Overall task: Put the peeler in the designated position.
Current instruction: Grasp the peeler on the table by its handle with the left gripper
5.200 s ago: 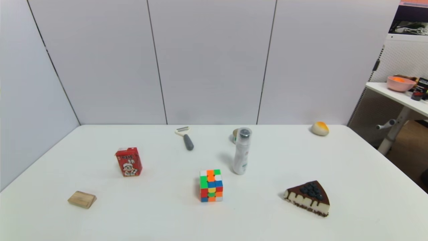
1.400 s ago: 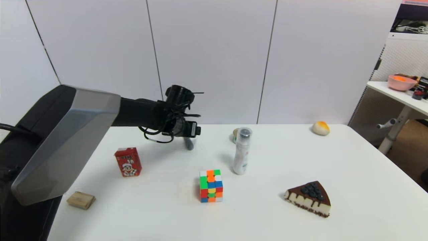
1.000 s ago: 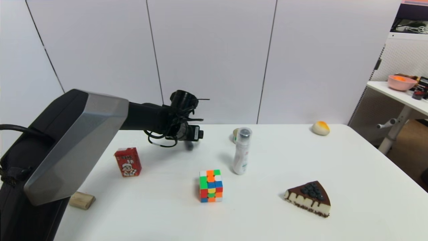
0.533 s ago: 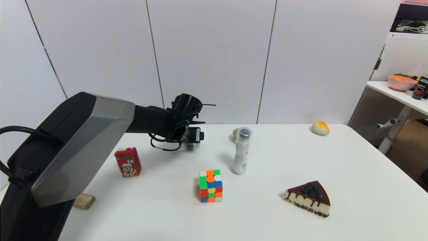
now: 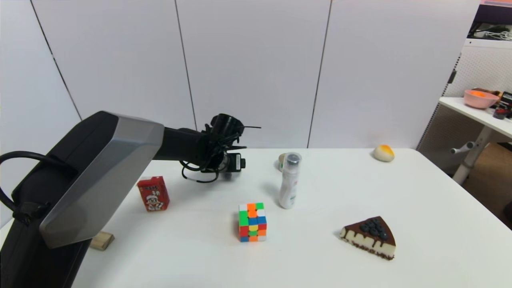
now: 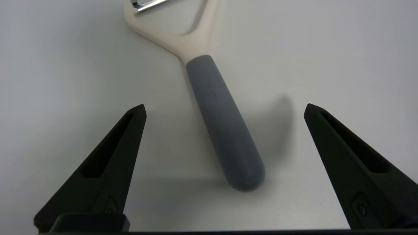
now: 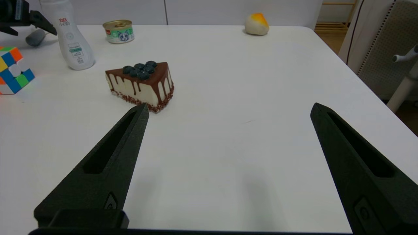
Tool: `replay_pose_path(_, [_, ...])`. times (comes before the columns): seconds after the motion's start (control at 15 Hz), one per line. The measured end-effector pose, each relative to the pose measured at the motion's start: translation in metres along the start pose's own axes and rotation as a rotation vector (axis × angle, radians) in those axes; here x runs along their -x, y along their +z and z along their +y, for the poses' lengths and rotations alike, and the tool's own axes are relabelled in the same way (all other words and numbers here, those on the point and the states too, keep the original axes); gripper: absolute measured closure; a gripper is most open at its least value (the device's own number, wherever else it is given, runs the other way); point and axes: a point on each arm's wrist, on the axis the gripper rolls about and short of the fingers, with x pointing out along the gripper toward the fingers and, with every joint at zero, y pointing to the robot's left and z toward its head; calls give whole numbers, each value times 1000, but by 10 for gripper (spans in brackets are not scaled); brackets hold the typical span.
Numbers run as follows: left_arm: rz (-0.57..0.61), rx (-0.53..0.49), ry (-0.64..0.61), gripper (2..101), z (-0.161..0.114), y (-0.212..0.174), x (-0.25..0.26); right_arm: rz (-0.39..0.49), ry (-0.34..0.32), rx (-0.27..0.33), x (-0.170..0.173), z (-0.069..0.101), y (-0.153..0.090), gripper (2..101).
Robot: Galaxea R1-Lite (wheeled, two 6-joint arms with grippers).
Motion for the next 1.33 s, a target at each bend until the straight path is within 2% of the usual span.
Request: replay_pose_path(1.33, [39, -15, 9, 53, -2, -8, -7, 0, 0, 0, 0, 0, 0, 43])
